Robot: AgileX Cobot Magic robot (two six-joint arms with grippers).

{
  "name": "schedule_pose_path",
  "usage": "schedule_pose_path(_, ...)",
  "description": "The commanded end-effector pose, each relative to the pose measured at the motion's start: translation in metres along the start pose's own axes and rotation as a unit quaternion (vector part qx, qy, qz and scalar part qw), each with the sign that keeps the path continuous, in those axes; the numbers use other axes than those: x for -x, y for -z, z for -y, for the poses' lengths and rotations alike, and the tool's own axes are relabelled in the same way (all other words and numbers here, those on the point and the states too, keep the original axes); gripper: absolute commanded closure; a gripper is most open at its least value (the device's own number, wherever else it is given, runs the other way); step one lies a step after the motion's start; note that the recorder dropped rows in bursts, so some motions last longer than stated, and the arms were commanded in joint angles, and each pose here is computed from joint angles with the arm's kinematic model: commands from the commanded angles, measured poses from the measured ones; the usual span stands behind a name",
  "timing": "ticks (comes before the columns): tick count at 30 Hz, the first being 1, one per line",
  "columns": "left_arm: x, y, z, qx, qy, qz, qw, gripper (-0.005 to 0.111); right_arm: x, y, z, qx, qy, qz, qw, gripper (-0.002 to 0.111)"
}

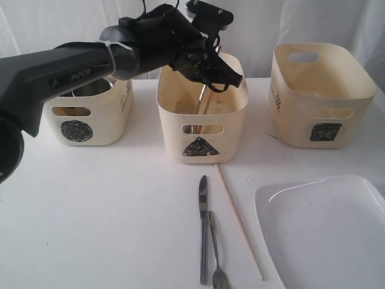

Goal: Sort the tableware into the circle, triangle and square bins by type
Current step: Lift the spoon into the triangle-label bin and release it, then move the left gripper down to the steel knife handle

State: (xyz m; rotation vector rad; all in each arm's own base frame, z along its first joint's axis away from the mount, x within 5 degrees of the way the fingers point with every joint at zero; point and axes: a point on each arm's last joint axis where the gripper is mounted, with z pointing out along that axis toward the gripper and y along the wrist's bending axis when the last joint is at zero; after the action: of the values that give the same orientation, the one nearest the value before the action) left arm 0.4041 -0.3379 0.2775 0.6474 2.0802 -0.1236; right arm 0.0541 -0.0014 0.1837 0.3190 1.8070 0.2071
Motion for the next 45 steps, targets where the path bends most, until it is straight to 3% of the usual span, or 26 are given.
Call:
schedule_pose_path(1,0.005,0.010,0.001,0.001,0.006,-0.006,1.000,0.068,-0.001,0.000,0.000,0.000,-0.002,0.001,1.000,0.108)
schedule_pose_path(10,0.014,0.041,0.003,0.018,0.003,-0.034,0.999,0.068,-0.001,0.000,0.000,0.000,-0.002,0.001,1.000,0.108)
schedule_pose_path(16,0.012,0.089,0.011,0.030,0.009,-0.126,0.992,0.071,-0.001,0.000,0.000,0.000,-0.002,0.001,1.000,0.108)
schedule_pose_path(24,-0.030,0.107,0.058,-0.042,0.018,-0.273,0.961,0.071,-0.001,0.000,0.000,0.000,-0.002,0.001,1.000,0.108)
schedule_pose_path(29,-0.064,0.104,0.071,-0.043,0.000,-0.337,0.941,0.071,-0.001,0.000,0.000,0.000,-0.002,0.001,1.000,0.108)
schedule_pose_path(37,-0.088,0.114,0.080,-0.044,0.024,-0.356,0.933,0.070,-0.001,0.000,0.000,0.000,-0.002,0.001,1.000,0.108)
schedule_pose_path(45,-0.110,0.117,0.107,-0.075,0.080,-0.360,0.926,0.050,-0.001,0.000,0.000,0.000,-0.002,0.001,1.000,0.108)
